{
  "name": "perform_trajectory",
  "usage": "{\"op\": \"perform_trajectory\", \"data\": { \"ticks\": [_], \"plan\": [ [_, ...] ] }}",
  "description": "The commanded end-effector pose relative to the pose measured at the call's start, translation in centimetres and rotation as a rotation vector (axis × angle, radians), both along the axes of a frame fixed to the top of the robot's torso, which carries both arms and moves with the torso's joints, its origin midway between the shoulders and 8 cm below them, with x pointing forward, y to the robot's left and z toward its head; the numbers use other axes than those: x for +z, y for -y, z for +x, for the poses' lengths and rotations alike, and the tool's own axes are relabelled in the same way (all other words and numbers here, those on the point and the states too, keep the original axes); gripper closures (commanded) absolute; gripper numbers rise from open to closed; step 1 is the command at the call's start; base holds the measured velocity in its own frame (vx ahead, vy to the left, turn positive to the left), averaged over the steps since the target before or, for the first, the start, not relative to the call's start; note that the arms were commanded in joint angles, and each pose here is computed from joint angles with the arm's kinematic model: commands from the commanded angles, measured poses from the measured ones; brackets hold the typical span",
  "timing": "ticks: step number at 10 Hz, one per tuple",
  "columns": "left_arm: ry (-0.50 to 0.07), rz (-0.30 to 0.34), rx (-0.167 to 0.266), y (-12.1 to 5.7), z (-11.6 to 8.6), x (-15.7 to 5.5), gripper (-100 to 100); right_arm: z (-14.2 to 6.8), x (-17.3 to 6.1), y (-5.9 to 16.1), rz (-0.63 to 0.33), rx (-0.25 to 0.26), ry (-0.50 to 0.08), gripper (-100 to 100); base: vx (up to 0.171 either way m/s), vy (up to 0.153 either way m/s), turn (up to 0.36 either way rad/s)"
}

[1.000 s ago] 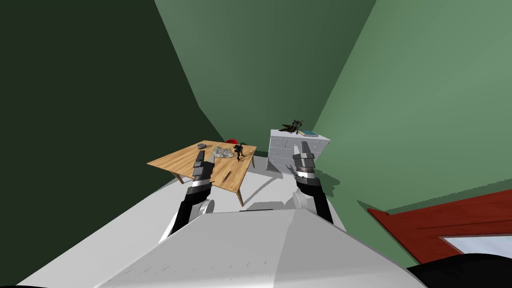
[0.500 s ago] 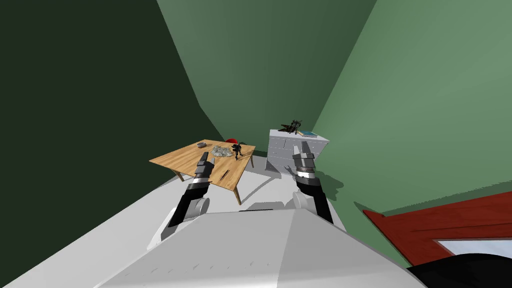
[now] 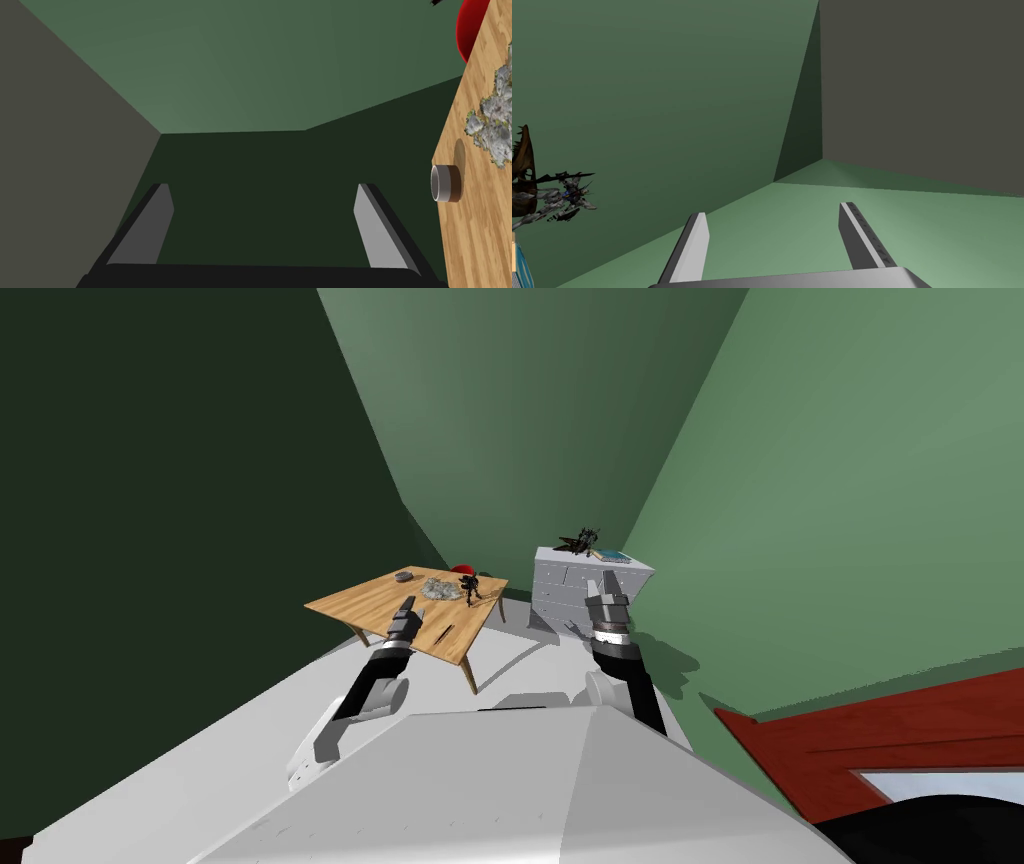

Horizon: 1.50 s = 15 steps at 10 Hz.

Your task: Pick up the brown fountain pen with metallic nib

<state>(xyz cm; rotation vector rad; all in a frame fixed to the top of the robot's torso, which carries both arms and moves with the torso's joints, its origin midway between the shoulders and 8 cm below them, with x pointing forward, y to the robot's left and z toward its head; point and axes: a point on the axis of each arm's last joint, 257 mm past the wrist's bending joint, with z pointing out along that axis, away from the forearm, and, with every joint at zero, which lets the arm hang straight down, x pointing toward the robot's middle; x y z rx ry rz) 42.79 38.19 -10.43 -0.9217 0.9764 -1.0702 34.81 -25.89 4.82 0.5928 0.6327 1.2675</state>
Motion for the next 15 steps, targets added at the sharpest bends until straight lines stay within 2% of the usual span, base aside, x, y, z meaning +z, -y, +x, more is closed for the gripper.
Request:
{"op": "perform_trajectory", "data": {
  "ticks": [1, 2, 3, 4, 5, 6, 7, 8, 9, 10, 11, 12, 13, 14, 15],
  "plan": [
    [-0.068, -0.014, 0.032, -2.4, 0.6, -2.1, -100, 0.0, 0.0, 0.0, 0.0, 0.0, 0.0, 0, -0.011, -0.112, 0.037],
    [-0.078, -0.016, 0.034, -2.5, 0.6, -2.3, -100, 0.0, 0.0, 0.0, 0.0, 0.0, 0.0, 0, -0.004, -0.085, 0.026],
    [-0.124, -0.03, 0.063, -4.6, 1.2, -3.6, -100, 0.0, 0.0, 0.0, 0.0, 0.0, 0.0, 0, -0.015, -0.094, 0.042],
    [-0.135, -0.033, 0.066, -4.8, 1.2, -4.0, -100, 0.0, 0.0, 0.0, 0.0, 0.0, 0.0, 0, -0.018, -0.088, 0.029],
    [-0.169, -0.049, 0.094, -6.8, 1.6, -4.8, -100, 0.0, 0.0, 0.0, 0.0, 0.0, 0.0, 0, -0.004, -0.101, 0.046],
    [-0.192, -0.055, 0.102, -7.2, 1.6, -5.7, -100, 0.0, 0.0, 0.0, 0.0, 0.0, 0.0, 0, 0.0, -0.082, 0.023],
    [-0.221, -0.075, 0.13, -9.2, 1.9, -6.3, -100, 0.0, 0.0, 0.0, 0.0, 0.0, 0.0, 0, -0.005, -0.092, 0.04],
    [-0.25, -0.083, 0.14, -9.6, 1.8, -7.5, -100, 0.0, 0.0, 0.0, 0.0, 0.0, 0.0, 0, -0.004, -0.084, 0.026],
    [-0.271, -0.106, 0.168, -11.6, 2.0, -7.8, -100, 0.0, 0.0, 0.0, 0.0, 0.0, 0.0, 0, 0.008, -0.089, 0.052],
    [-0.307, -0.116, 0.181, -12.1, 1.8, -9.2, -100, 0.0, 0.0, 0.0, 0.0, 0.0, 0.0, 0, 0.013, -0.082, 0.022],
    [-0.323, -0.142, 0.209, -14.1, 2.0, -9.4, -100, 0.0, 0.0, 0.0, 0.0, 0.0, 0.0, 0, 0.007, -0.091, 0.03],
    [-0.357, -0.152, 0.22, -14.4, 1.8, -10.7, -100, 0.0, 0.0, 0.0, 0.0, 0.0, 0.0, 0, -0.002, -0.078, 0.028],
    [-0.363, -0.154, 0.223, -14.6, 1.7, -11.0, -100, 0.0, 0.0, 0.0, 0.0, 0.0, 0.0, 0, 0.004, -0.037, 0.0],
    [-0.397, -0.189, 0.255, -16.5, 1.7, -11.7, -100, 0.0, 0.0, 0.0, 0.0, 0.0, 0.0, 0, 0.021, -0.057, 0.026],
    [-0.419, -0.197, 0.265, -17.0, 1.3, -12.8, -100, 0.0, 0.0, 0.0, 0.0, 0.0, 0.0, 0, 0.02, -0.066, 0.029]
  ]
}}
